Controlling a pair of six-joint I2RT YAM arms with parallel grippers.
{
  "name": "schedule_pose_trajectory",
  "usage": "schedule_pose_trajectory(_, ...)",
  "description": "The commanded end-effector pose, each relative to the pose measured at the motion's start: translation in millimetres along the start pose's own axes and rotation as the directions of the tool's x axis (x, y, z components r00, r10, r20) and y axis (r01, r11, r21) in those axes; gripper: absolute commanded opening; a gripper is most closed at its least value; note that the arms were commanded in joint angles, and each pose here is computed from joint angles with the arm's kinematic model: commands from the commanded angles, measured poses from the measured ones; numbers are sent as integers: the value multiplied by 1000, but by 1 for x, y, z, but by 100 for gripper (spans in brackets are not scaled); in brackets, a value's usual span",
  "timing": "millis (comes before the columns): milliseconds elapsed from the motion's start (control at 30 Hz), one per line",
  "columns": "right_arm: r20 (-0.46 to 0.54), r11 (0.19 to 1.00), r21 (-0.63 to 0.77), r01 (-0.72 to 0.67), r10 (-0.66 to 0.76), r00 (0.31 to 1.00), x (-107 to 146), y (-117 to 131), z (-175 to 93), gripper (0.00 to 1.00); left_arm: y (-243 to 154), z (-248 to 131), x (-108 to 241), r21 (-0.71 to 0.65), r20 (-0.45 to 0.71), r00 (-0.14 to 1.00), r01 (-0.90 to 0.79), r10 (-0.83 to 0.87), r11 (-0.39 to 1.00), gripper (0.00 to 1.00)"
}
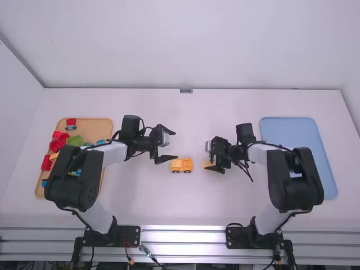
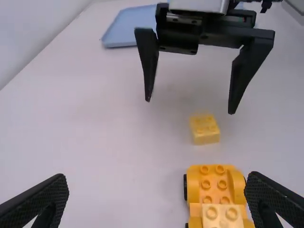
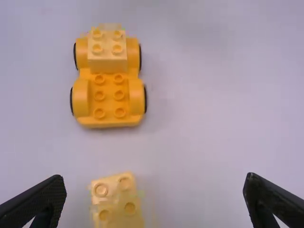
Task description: Assemble lego blocks to make yellow taxi
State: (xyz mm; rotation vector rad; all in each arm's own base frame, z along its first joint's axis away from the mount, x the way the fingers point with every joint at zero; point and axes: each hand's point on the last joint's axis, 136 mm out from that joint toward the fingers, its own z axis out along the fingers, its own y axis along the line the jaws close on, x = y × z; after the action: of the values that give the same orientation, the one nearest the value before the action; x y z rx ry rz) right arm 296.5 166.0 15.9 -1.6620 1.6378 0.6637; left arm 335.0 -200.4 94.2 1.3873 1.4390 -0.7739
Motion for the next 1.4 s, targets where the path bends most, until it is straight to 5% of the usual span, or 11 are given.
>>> schedule_pose_trajectory(0,68,999,-44,6,-3,998,-1,4,3,99,-5,2,4,16,1,1000,3,-3,1000,99)
schedule_pose_trajectory(467,130,990,-144,12,7,992,18,-2,24,96,-4,4,1,15,9,1000,-20,20,1000,99)
schedule_pose_trajectory(700,153,978,-204,38,-7,988,20,6,18,72,-6,6,0,19,10,1000,-22,21,1000,99)
schedule_pose_trajectory(1067,101,985,-171,-17,34,994,35,10,29,59,-6,6,0,19,10,1000,-22,21,1000,99)
schedule_pose_trajectory(1367,98,985,-169,-38,55,994,37,9,26,38,-7,6,-1,24,16,1000,-20,20,1000,99)
